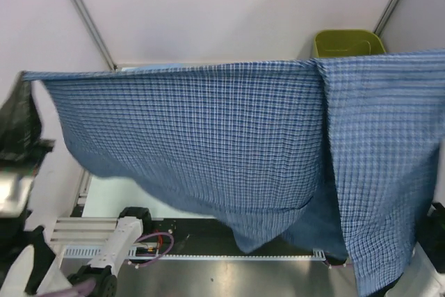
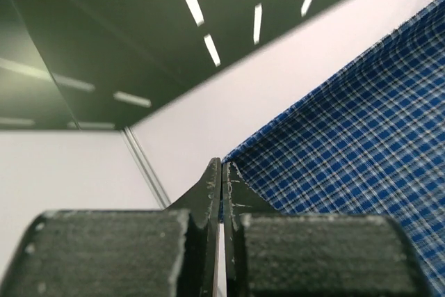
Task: Fold and stack the long sleeve shirts
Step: Flatten the shirt out
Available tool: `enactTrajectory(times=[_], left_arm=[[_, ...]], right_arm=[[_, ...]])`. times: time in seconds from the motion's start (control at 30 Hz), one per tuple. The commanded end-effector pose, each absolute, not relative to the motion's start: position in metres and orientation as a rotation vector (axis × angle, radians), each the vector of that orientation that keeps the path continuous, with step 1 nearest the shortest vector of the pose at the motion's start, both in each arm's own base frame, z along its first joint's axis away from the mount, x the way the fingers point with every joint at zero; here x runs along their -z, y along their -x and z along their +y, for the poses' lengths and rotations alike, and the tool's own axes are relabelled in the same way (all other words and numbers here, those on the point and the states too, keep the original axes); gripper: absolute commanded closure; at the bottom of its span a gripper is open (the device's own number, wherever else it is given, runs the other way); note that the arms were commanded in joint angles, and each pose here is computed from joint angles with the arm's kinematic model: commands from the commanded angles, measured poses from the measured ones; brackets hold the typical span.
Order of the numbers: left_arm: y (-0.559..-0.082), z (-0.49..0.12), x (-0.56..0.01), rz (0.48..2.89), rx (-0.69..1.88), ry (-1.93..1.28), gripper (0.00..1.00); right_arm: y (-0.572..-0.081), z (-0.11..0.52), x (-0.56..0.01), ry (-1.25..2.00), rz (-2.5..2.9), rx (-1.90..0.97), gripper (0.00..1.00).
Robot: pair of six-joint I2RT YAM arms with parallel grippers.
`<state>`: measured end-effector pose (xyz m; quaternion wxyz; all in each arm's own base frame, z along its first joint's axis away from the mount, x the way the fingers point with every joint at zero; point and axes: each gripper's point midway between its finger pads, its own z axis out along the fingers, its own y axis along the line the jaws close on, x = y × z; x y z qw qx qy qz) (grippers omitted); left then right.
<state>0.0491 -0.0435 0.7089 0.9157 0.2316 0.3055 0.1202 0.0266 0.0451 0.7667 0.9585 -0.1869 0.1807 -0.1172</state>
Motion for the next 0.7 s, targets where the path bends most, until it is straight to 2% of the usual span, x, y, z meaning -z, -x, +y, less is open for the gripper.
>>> enactTrajectory(times=[0.0,0.03,0.07,0.1,0.17,0.27,0.33,0.37,0.43,0.5,0.57,0.6,0.63,0.67], left_arm=[[-0.177,-0.009,-0.605,1.047,-0.392,-0.457,1.0],[-0.184,-0.008,-0.592,1.059,-0.416,-0.479,1.0],[-0.214,-0.008,-0.548,1.156,-0.408,-0.517,1.0],[-0.224,-0.008,-0.529,1.186,-0.411,-0.532,1.0],[-0.246,-0.01,-0.494,1.235,-0.404,-0.575,1.0],[-0.296,-0.015,-0.399,1.413,-0.343,-0.654,1.0],[-0.319,-0.017,-0.373,1.433,-0.333,-0.677,1.0],[-0.339,-0.02,-0.327,1.526,-0.3,-0.725,1.0],[-0.361,-0.027,-0.3,1.54,-0.262,-0.769,1.0],[-0.39,-0.032,-0.24,1.659,-0.195,-0.833,1.0],[-0.423,-0.031,-0.223,1.679,-0.198,-0.834,1.0],[-0.443,-0.029,-0.178,1.786,-0.169,-0.851,1.0],[-0.457,-0.024,-0.166,1.827,-0.183,-0.842,1.0],[-0.48,-0.021,-0.178,1.812,-0.203,-0.827,1.0]], right_arm=[[-0.159,0.033,-0.679,0.435,0.712,0.288,1.0],[-0.169,0.036,-0.659,0.463,0.75,0.277,1.0],[-0.181,0.038,-0.641,0.486,0.786,0.267,1.0],[-0.212,0.042,-0.602,0.533,0.871,0.242,1.0],[-0.234,0.043,-0.569,0.555,0.945,0.216,1.0],[-0.289,0.046,-0.495,0.604,1.106,0.16,1.0],[-0.318,0.05,-0.456,0.624,1.177,0.135,1.0],[-0.334,0.049,-0.438,0.627,1.222,0.13,1.0],[-0.372,0.069,-0.395,0.668,1.3,0.077,1.0],[-0.41,0.087,-0.341,0.718,1.384,0.044,1.0],[-0.435,0.098,-0.312,0.76,1.418,0.049,1.0],[-0.45,0.104,-0.304,0.755,1.413,0.069,1.0],[-0.471,0.109,-0.268,0.773,1.477,0.061,1.0],[-0.485,0.112,-0.253,0.785,1.497,0.071,1.0]])
